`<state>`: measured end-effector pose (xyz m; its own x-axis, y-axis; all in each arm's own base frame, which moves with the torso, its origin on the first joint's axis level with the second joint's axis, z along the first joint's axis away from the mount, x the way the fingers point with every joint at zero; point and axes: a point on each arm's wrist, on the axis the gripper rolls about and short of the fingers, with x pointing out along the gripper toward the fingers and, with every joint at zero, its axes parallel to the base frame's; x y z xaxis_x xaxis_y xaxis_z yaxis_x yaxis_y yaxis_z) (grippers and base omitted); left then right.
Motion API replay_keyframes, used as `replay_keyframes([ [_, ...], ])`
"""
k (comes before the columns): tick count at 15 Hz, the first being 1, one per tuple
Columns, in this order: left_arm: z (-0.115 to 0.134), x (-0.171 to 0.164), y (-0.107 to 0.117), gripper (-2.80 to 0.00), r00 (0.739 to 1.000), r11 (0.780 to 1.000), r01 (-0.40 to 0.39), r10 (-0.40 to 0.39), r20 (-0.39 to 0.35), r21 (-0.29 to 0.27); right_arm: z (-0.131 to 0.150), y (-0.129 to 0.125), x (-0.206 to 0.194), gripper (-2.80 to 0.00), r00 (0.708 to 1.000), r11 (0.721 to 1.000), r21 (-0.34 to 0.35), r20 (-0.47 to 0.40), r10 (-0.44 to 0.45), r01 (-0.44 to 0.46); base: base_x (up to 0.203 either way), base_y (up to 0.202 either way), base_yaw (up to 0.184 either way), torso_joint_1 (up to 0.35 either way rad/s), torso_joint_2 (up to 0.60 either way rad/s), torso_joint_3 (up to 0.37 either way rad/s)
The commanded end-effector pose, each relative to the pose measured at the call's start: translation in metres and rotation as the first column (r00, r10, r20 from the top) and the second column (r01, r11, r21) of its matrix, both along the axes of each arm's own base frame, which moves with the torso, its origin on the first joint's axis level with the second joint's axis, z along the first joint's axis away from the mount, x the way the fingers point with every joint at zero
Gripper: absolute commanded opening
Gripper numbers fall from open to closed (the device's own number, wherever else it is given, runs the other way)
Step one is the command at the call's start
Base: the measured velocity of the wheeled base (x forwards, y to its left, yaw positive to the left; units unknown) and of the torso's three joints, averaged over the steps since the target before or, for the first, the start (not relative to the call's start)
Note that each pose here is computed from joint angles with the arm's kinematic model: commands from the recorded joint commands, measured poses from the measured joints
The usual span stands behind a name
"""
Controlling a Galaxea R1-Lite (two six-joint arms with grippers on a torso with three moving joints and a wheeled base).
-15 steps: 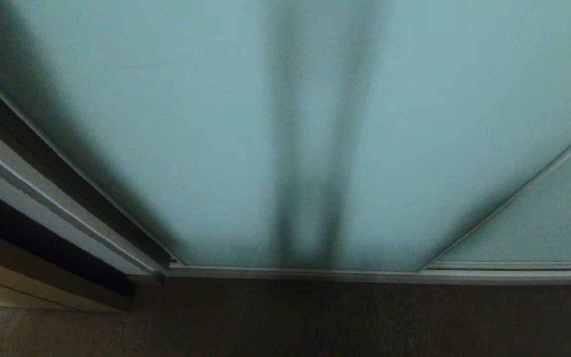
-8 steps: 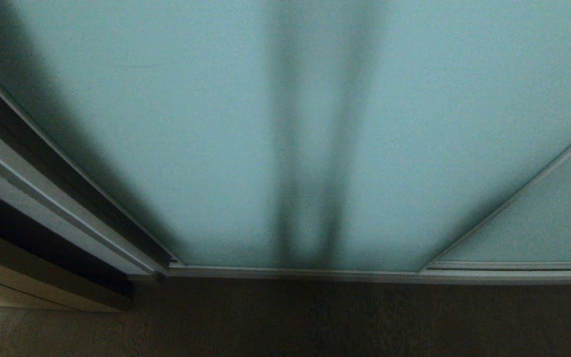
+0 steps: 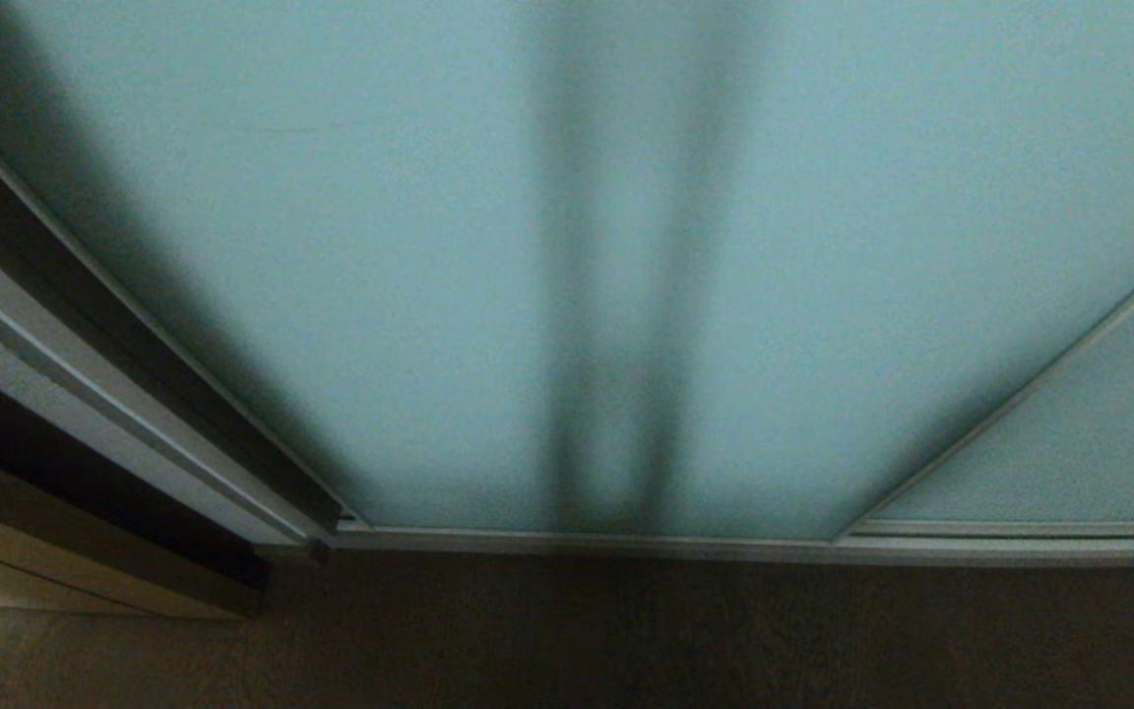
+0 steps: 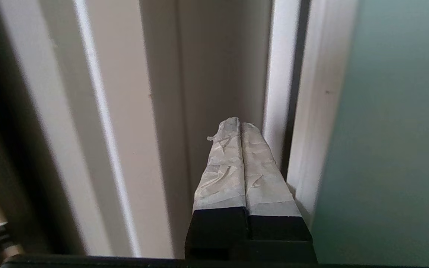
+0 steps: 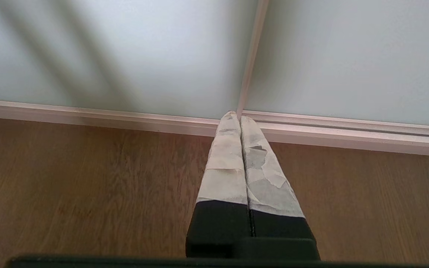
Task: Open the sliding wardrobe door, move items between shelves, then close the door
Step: Open the door
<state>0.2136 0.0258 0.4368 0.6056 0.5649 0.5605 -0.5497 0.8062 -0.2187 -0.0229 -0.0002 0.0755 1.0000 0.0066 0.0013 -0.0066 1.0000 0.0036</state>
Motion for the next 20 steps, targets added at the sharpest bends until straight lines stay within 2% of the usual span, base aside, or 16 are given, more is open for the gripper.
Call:
replay_keyframes([
  [1,-0.001,-0.005,-0.002,-2.80,0.998,0.998,0.061,-0.061,0.007,0.021,0.000,0.000,0.000,-2.80,1.000,1.000,-0.001,0.002,0.000,0.000,0.000,0.000,0.000,0.000,0.00,0.000],
  [6,-0.002,-0.024,-0.010,-2.80,0.975,0.972,0.220,-0.222,0.018,0.087,0.000,0.000,0.000,-2.80,1.000,1.000,-0.001,0.002,0.001,-0.001,0.000,0.000,0.000,0.000,0.00,0.000],
  [8,0.000,-0.045,-0.021,-2.80,0.939,0.935,0.341,-0.344,0.019,0.102,0.000,0.000,0.000,-2.80,1.000,1.000,-0.001,0.002,0.001,-0.001,0.000,0.000,0.000,0.000,0.00,0.000],
  [9,-0.001,-0.053,-0.026,-2.80,0.915,0.912,0.401,-0.403,0.002,0.084,0.000,0.000,0.000,-2.80,1.000,1.000,-0.001,0.002,0.001,-0.001,0.000,0.000,0.000,0.000,0.00,0.000],
  [11,-0.002,-0.070,-0.036,-2.80,0.857,0.855,0.516,-0.515,-0.020,0.048,0.000,0.000,0.000,-2.80,1.000,1.000,-0.001,0.002,0.000,0.000,0.000,0.000,0.000,0.000,0.00,0.000],
  [13,-0.003,-0.081,-0.043,-2.80,0.803,0.803,0.596,-0.595,-0.036,0.036,0.000,0.000,0.000,-2.80,1.000,1.000,-0.001,0.002,0.000,0.000,0.000,0.000,0.000,0.000,0.00,0.000],
  [15,-0.009,-0.083,-0.049,-2.80,0.756,0.756,0.654,-0.652,-0.060,0.032,0.000,0.000,0.000,-2.80,1.000,1.000,-0.001,0.002,0.001,-0.001,0.000,0.000,0.000,0.000,0.00,0.000],
  [17,-0.013,-0.079,-0.053,-2.80,0.732,0.732,0.681,-0.677,-0.079,0.034,0.000,0.000,0.000,-2.80,1.000,1.000,-0.001,0.002,0.000,0.000,0.000,0.000,0.000,0.000,0.00,0.000],
  [19,-0.014,-0.078,-0.059,-2.80,0.698,0.697,0.716,-0.712,-0.082,0.035,0.000,0.000,0.000,-2.80,1.000,1.000,-0.001,0.002,0.001,-0.001,0.000,0.000,0.000,0.000,0.00,0.000],
  [20,-0.014,-0.079,-0.065,-2.80,0.669,0.669,0.743,-0.739,-0.084,0.033,0.000,0.000,0.000,-2.80,1.000,1.000,-0.001,0.002,0.000,0.000,0.000,0.000,0.000,0.000,0.00,0.000],
])
